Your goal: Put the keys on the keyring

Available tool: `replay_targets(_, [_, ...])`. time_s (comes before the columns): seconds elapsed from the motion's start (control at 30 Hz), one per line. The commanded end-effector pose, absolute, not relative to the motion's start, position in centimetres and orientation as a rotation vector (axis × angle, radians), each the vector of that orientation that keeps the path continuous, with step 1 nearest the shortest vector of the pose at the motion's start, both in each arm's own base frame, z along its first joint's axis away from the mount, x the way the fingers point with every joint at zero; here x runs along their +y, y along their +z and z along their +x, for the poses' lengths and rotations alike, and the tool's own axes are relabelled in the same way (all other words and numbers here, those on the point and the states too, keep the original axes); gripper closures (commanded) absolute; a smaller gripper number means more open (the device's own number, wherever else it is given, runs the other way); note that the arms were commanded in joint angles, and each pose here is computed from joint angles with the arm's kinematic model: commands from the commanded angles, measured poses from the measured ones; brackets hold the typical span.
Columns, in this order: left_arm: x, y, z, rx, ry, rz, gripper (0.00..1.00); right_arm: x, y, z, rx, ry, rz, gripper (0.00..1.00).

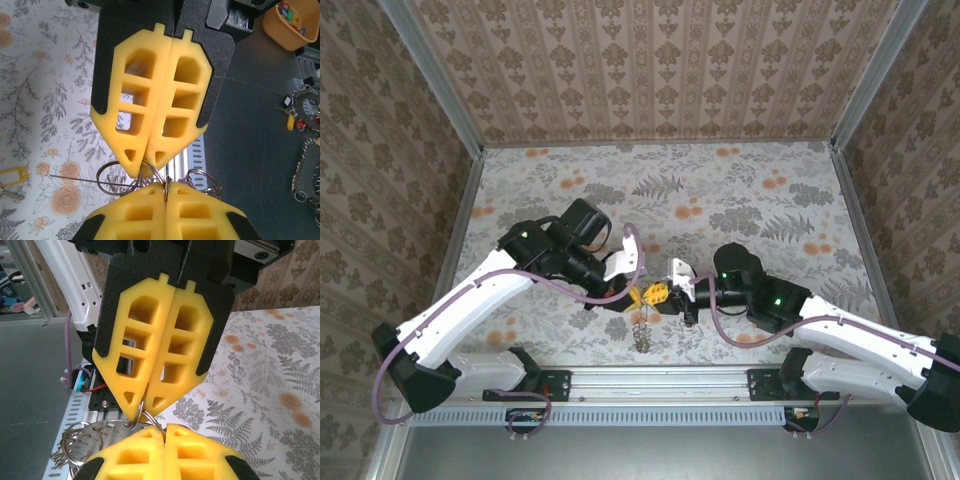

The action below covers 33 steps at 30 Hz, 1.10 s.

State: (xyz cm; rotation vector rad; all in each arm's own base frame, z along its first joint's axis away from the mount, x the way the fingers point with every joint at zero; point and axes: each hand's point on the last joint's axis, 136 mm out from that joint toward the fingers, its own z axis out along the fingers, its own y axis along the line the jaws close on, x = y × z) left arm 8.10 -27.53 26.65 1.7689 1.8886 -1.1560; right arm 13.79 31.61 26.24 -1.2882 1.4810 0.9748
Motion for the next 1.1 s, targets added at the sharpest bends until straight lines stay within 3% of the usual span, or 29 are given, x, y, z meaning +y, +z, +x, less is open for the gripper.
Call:
replay_targets(0.0, [-27.7,28.0,8.8,1.826,-1.135,1.706,0.96,31.0,28.7,14.5,1.445,0.951,-1.186,1.0])
replay_targets(0.07, [-27.6,28.2,8.9,1.818,-1.132,1.668,0.88,30.5,29.3,15.1,1.453,0.934,-1.128,1.0])
replay_targets(0.13, [-27.6,28.5,8.9,1.797,-1.145,1.635,0.86,30.0,29.9,15.8,1.455,0.933,-1.065,1.0])
replay_targets(0.6, [-28.2,29.7,7.4,1.703,-1.277,1.546,0.84,28.3,32.4,16.9,1.392,0.975,-0.856,1.0])
replay_targets(0.73, [-27.6,30.8,9.0,1.665,-1.145,1.461,0.84,28.1,33.5,15.7,1.312,1.049,-0.849,1.0])
replay_targets(1.07, [-29.2,33.7,11.1,1.427,-1.11,1.307,0.82,27.9,36.7,14.2,1.175,1.231,-0.772,1.0])
